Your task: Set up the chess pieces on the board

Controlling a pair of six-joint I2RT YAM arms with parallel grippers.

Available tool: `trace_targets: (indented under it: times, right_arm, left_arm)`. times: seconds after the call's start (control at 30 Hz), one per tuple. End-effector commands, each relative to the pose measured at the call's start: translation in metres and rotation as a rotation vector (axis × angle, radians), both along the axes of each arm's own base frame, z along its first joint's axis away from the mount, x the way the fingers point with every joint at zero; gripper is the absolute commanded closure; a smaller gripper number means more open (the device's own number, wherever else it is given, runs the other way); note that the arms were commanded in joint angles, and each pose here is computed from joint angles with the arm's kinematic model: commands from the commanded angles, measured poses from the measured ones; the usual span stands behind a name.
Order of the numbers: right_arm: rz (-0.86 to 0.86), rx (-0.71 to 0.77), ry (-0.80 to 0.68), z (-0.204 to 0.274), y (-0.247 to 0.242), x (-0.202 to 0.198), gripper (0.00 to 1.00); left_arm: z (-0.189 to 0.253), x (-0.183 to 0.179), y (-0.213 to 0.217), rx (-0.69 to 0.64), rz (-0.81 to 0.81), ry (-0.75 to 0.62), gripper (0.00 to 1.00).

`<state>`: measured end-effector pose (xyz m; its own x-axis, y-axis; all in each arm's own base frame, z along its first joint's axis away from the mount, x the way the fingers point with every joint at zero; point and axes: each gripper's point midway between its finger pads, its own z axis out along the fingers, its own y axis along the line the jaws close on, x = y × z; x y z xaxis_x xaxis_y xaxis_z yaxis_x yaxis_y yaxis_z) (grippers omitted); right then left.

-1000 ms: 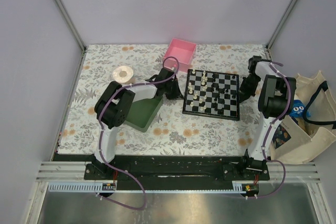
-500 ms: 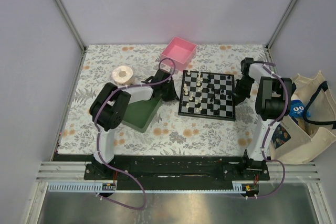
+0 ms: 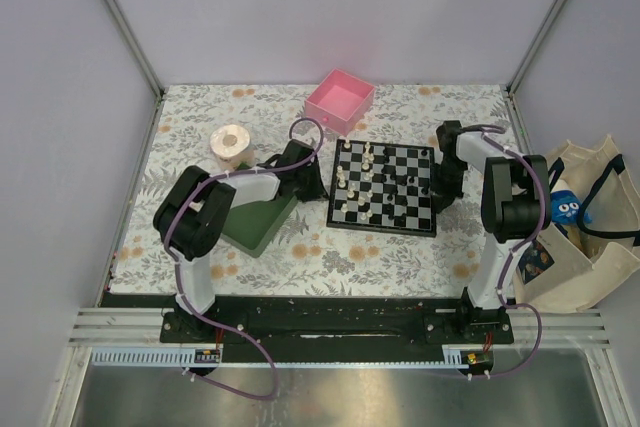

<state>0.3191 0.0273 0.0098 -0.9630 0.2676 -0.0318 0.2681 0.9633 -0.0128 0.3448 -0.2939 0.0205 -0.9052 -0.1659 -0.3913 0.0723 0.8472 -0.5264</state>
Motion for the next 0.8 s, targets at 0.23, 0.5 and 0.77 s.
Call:
trace_targets:
  times: [0.23,0.5,0.77]
  right_arm:
    - [0.050,0.124,-0.103,0.019,0.056,-0.003,0.93]
    - [0.023,-0.039,-0.230,0.053,0.027,0.020,0.86]
    - [-0.009,-0.026,-0.502,0.129,0.021,0.043,0.61]
  left_arm:
    - [0.025,-0.027,-0.020,-0.115,-0.072,-0.046,1.00]
    - [0.047,-0.015,-0.017,-0.066,-0.098,-0.120,0.95]
    - [0.094,-0.005,-0.009,-0.049,-0.098,-0.264,0.72]
